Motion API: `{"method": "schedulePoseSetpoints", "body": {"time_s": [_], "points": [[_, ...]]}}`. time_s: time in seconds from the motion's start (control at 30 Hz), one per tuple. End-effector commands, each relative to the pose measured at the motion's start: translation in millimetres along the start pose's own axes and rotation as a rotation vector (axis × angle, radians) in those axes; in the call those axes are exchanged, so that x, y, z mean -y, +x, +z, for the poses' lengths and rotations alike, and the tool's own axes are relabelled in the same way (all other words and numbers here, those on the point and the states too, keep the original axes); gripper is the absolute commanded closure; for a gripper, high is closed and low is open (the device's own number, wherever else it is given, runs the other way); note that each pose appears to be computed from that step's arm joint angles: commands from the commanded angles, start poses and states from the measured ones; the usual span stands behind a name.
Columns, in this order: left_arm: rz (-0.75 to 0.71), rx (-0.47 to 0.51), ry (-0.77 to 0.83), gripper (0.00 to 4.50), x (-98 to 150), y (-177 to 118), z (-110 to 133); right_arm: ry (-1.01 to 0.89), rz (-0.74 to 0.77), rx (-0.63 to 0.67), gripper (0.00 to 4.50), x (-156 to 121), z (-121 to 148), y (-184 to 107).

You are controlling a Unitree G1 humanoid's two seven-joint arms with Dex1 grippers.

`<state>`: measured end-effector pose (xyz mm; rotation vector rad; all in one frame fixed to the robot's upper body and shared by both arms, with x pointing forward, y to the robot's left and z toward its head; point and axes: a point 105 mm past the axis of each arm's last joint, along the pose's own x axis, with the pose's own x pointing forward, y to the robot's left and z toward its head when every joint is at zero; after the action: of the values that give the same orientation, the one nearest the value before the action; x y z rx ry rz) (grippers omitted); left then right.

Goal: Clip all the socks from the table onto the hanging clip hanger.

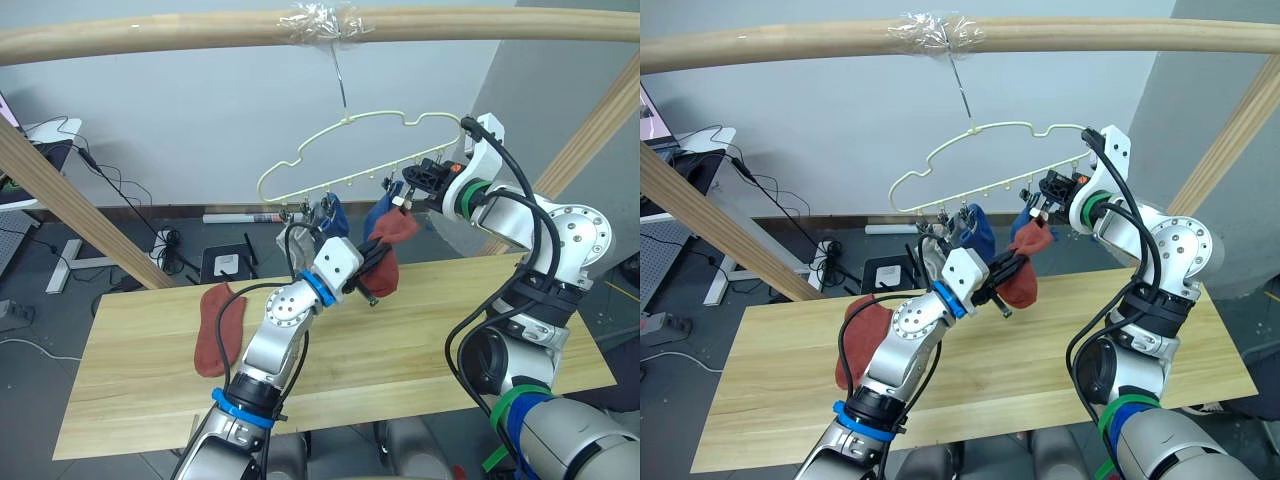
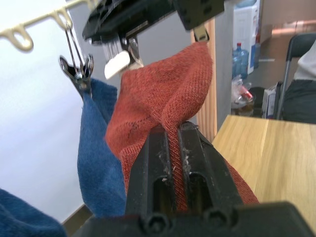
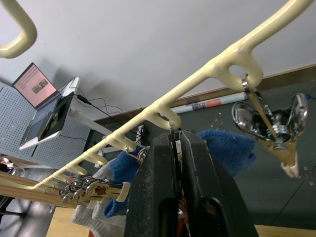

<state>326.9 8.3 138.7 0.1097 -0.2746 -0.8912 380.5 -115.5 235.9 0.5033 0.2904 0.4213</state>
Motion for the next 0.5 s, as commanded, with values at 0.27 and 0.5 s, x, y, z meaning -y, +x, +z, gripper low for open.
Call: {"method": "schedulePoseSetpoints", "body": {"time_s": [0.27, 0.5], "points": [[-0.003, 0.087, 0.035, 4.47, 2.9, 16.8, 26.1, 0.017, -0.034, 0.021, 4.50, 4.6, 0.6, -7.5], [-0.043, 0.006, 0.061, 4.47, 10.5, 17.6, 9.4, 0.018, -0.037, 0.021, 4.50, 4.7, 0.4, -7.7]]}}
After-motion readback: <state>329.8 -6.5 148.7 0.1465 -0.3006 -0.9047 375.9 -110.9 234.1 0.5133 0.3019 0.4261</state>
